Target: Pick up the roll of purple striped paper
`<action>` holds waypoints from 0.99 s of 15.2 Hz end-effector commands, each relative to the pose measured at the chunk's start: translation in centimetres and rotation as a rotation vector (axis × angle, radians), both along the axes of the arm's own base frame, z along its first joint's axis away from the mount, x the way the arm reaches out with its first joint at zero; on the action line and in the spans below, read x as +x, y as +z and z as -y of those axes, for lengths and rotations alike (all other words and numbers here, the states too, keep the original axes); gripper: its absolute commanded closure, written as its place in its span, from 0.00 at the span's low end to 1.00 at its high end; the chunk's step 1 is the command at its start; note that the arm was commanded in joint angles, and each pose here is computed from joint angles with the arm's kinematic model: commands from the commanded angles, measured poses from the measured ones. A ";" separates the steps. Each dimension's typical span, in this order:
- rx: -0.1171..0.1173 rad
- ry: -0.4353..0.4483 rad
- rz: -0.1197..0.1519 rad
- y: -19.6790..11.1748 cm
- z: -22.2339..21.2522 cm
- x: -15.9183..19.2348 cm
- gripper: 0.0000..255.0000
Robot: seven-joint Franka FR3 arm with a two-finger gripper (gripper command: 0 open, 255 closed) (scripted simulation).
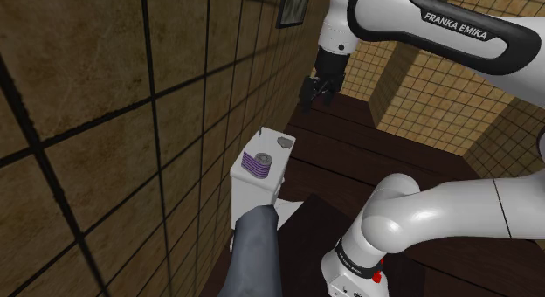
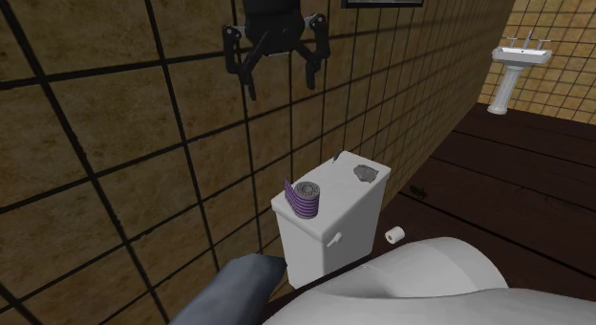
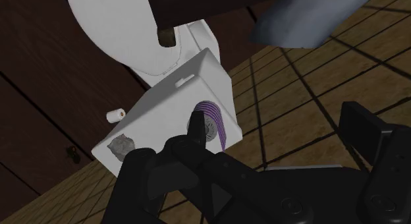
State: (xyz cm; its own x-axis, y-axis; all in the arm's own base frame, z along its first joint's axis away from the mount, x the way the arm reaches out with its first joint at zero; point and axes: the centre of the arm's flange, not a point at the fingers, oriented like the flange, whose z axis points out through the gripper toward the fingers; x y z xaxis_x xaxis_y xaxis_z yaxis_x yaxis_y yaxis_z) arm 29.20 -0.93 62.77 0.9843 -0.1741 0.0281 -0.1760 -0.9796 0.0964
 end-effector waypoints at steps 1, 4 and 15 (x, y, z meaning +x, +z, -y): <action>0.000 0.000 0.000 0.0 0.0 0.0 0.00; 0.009 0.031 -0.007 -3.0 1.8 2.1 0.00; 0.041 0.145 -0.035 -14.2 7.4 10.0 0.00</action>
State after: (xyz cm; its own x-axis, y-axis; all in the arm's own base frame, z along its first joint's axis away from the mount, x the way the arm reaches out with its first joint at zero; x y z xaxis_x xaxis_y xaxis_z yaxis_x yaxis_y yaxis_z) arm 38.25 -7.88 49.85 0.9991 -0.0413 -0.0097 -0.0407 -0.9973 0.0613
